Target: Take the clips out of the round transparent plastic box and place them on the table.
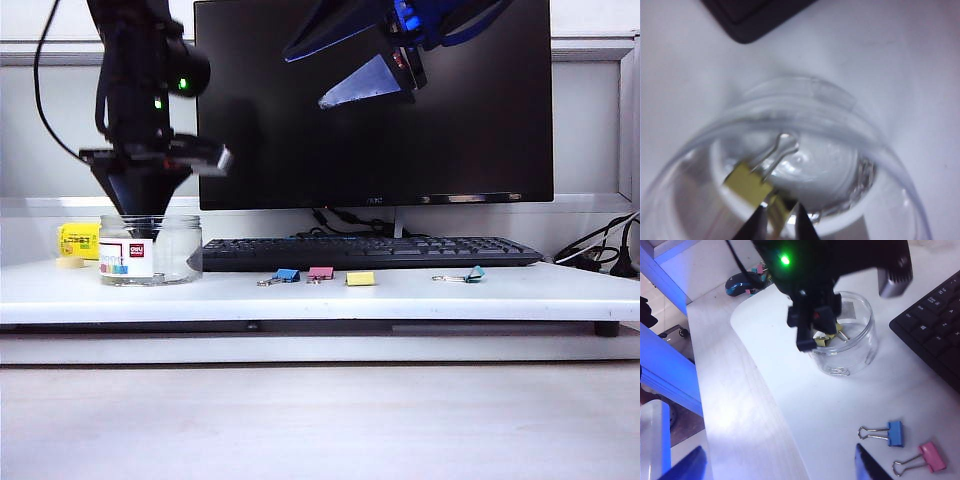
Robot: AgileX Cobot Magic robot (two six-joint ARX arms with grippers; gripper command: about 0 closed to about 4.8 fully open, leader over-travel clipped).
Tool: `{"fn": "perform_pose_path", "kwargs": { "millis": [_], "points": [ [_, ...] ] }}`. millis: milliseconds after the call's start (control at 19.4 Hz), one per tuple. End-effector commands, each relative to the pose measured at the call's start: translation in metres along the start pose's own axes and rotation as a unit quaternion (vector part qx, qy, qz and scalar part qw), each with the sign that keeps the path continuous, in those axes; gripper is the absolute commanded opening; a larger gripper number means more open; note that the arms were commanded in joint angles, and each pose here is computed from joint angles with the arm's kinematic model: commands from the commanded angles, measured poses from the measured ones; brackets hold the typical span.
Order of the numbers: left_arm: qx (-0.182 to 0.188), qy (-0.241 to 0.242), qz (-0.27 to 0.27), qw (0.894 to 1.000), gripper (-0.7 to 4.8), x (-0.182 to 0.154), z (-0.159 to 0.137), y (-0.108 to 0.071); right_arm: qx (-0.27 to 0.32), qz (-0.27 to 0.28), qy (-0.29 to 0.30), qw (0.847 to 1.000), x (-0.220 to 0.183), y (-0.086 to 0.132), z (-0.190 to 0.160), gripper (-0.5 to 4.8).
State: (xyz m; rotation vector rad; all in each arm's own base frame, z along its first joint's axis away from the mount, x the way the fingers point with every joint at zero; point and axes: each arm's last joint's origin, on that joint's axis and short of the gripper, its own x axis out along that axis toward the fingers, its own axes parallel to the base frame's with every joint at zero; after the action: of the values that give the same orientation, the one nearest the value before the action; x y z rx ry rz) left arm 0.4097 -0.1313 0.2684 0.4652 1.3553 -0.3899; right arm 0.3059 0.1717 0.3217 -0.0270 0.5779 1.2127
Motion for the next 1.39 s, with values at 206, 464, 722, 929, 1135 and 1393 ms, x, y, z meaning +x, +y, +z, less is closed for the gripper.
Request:
{"fn": "perform_pose_path", "kwargs": {
  "millis": [206,464,722,929,1135,1393],
  "points": [
    [0.004,-0.008,-0.004,1.0,0.88,0.006,0.004,0.0,-0.008,0.002,-0.007,1.0,-0.002,0.001,0.003,3.78],
    [0.006,-0.009,0.0,1.0,0.88,0.008,0.005,0.001,-0.009,0.002,-0.008,1.0,-0.002,0.001,0.003,3.78],
    [0.0,0.002,0.002,1.0,0.89,0.018,0.007,0.001,-0.009,0.002,-0.008,1.0,-0.002,0.001,0.003,3.78],
    [-0.001,0.006,0.002,1.0,0.89,0.023,0.009,0.001,-0.01,0.002,-0.009,1.0,-0.002,0.001,0.003,3.78],
    [-0.008,0.001,0.0,1.0,0.89,0.026,0.011,0.001,-0.011,0.002,-0.009,1.0,-0.002,0.001,0.003,3.78],
    [-0.011,0.003,-0.007,1.0,0.89,0.037,0.014,0.001,-0.011,0.002,-0.008,1.0,-0.002,0.001,0.003,3.78]
  ]
}}
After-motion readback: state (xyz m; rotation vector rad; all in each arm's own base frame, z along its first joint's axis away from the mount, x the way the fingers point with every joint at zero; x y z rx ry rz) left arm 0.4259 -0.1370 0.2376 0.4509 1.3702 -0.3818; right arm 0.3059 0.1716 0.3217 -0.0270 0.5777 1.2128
